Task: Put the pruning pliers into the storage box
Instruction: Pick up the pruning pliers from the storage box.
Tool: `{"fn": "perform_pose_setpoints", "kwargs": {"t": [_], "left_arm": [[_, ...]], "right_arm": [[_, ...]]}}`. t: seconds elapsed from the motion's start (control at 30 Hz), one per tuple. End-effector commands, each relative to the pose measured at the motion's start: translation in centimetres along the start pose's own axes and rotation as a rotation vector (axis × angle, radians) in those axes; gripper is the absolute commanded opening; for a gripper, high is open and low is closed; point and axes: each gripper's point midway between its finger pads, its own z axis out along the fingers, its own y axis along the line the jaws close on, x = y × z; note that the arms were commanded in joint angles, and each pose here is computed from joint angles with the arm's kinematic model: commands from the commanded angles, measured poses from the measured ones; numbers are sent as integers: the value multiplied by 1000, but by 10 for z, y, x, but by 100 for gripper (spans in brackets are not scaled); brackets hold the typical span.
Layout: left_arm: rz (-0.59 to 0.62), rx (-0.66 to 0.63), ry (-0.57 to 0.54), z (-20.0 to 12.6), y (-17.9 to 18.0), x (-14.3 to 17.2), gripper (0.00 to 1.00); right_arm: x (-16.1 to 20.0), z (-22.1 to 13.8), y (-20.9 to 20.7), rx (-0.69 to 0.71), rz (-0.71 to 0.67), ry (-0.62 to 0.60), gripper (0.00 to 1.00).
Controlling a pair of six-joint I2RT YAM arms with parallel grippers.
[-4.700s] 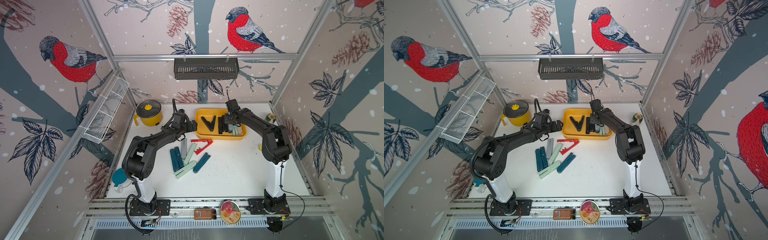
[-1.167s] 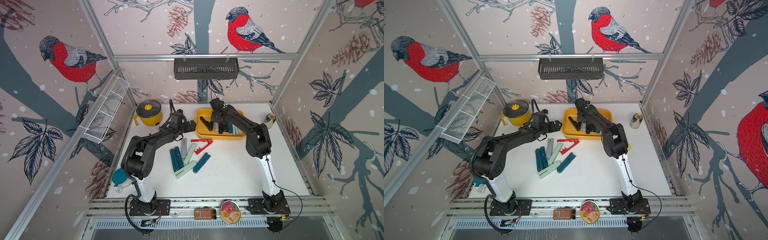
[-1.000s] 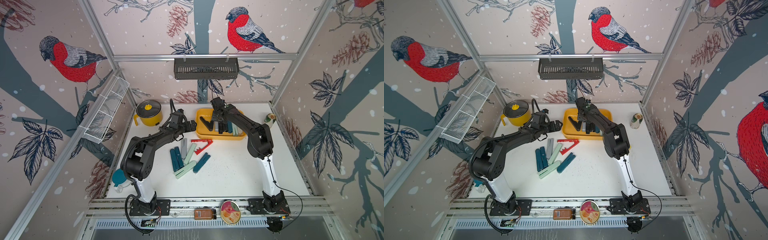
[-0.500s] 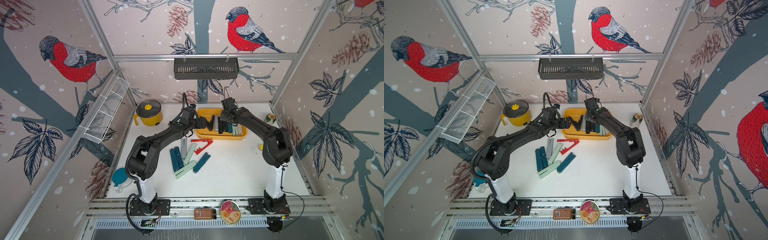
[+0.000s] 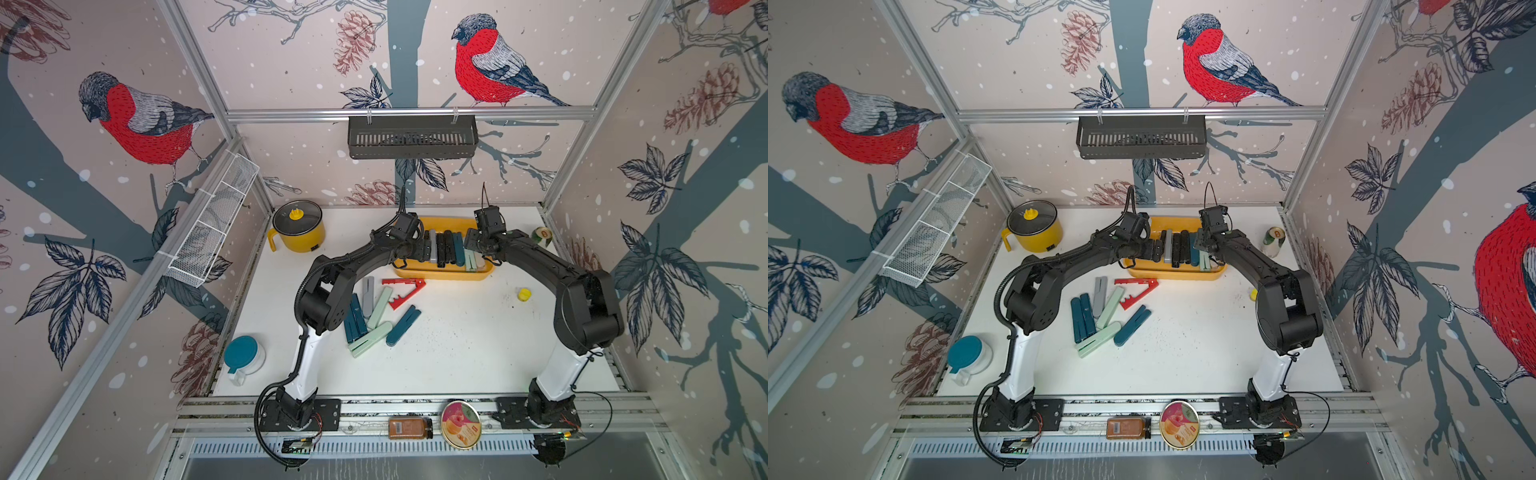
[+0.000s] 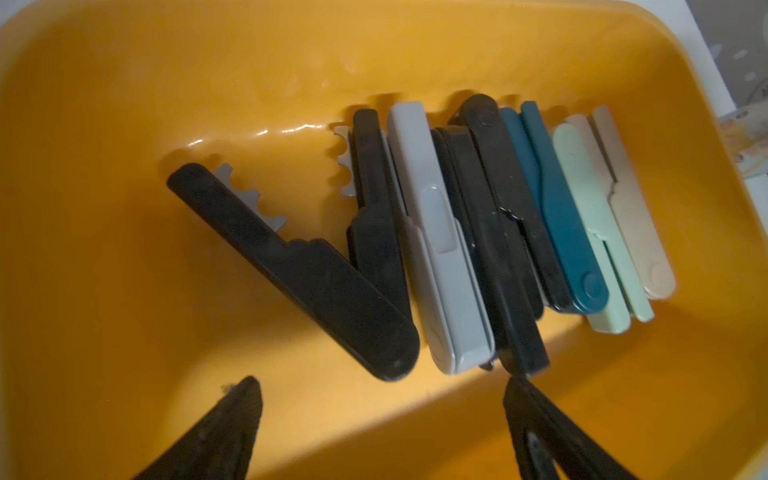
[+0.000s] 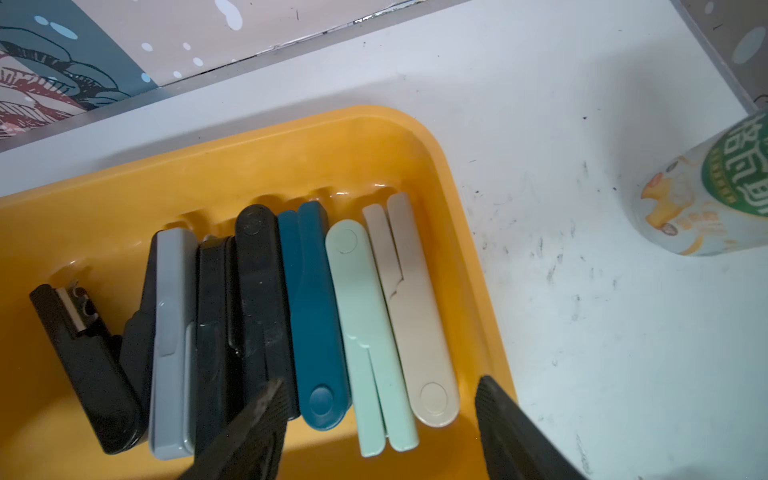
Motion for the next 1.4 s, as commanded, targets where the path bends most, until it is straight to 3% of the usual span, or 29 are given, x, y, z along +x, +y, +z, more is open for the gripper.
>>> {"fn": "perform_pose_setpoints", "kwargs": {"t": [0.0, 0.4, 0.9, 1.37], "left_arm": [[-11, -53, 42, 10, 8, 7, 91], [-4, -182, 50, 48, 28, -8, 89], [-14, -247, 39, 43, 44, -10, 82], [18, -313, -8, 54, 55, -22, 95]], "right_arm": [[-7, -1, 0, -36, 3, -26, 73], [-8, 0, -30, -27, 38, -18, 74], [-13, 4, -42, -26, 60, -10, 75], [-11, 9, -39, -40, 65, 10, 75]]}}
